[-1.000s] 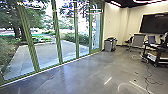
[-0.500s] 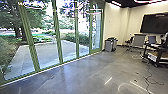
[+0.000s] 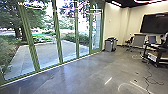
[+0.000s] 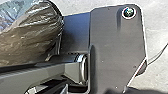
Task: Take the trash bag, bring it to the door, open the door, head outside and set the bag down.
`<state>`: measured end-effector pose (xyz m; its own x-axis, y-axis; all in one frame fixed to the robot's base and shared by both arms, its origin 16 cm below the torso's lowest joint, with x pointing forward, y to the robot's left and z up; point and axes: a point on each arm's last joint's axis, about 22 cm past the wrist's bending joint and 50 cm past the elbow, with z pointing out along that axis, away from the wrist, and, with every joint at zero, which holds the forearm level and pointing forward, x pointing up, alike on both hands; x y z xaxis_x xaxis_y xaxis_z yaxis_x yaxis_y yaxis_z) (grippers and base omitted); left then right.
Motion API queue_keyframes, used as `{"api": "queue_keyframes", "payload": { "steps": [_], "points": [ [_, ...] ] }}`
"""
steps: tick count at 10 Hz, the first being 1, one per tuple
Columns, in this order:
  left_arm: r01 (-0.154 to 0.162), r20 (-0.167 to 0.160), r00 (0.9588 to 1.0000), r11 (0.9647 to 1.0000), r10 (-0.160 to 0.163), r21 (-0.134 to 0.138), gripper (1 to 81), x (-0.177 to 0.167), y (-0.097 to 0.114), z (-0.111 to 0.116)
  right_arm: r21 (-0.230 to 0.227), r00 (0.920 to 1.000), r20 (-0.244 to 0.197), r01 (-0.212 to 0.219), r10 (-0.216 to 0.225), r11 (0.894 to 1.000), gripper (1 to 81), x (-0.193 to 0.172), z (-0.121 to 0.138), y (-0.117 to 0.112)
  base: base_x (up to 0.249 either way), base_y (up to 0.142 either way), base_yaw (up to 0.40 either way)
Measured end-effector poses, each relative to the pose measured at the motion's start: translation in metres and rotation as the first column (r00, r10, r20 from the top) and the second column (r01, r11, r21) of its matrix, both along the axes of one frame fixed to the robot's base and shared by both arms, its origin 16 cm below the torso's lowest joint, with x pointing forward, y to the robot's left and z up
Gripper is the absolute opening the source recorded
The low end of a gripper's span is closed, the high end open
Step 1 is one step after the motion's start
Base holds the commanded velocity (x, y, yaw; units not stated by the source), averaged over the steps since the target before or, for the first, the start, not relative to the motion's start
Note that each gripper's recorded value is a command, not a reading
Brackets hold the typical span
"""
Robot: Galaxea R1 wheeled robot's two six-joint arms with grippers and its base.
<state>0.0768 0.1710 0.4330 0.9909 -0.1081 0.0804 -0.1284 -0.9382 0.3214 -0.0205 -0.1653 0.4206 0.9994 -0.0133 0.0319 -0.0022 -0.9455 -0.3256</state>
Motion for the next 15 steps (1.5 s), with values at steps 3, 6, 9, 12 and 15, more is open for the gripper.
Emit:
{"api": "queue_keyframes", "payload": {
  "steps": [3, 6, 9, 12, 15],
  "points": [
    [0.000, -0.007, 1.0000, 1.0000, 0.000, 0.001, 1.0, -0.008, 0.001, -0.001, -0.001, 1.0000, -0.006, 0.000, 0.000, 1.000, 81.1, -0.007, 0.000, 0.000, 0.051, 0.000, 0.000],
    [-0.002, 0.008, 1.0000, 1.0000, 0.002, 0.002, 1.0, 0.001, 0.001, 0.000, -0.002, 1.0000, 0.009, 0.002, -0.002, 1.000, 81.1, 0.003, 0.000, -0.001, 0.083, 0.000, 0.000],
    [0.007, 0.000, 1.0000, 1.0000, -0.007, 0.002, 1.0, -0.003, 0.000, -0.001, 0.000, 1.0000, 0.003, 0.008, -0.008, 1.000, 81.1, -0.001, 0.000, 0.000, 0.084, 0.000, 0.000],
    [0.031, 0.002, 0.9995, 0.9995, -0.031, 0.002, 1.0, 0.003, -0.003, 0.000, 0.001, 0.9995, -0.003, 0.031, -0.031, 1.000, 81.1, -0.010, 0.000, 0.000, 0.085, 0.000, 0.000],
    [0.031, -0.005, 0.9995, 0.9995, -0.031, 0.002, 1.0, 0.000, -0.003, -0.001, 0.001, 0.9995, -0.007, 0.032, -0.032, 0.999, 81.1, -0.010, 0.000, 0.000, 0.089, 0.000, 0.000]
  ]
}}
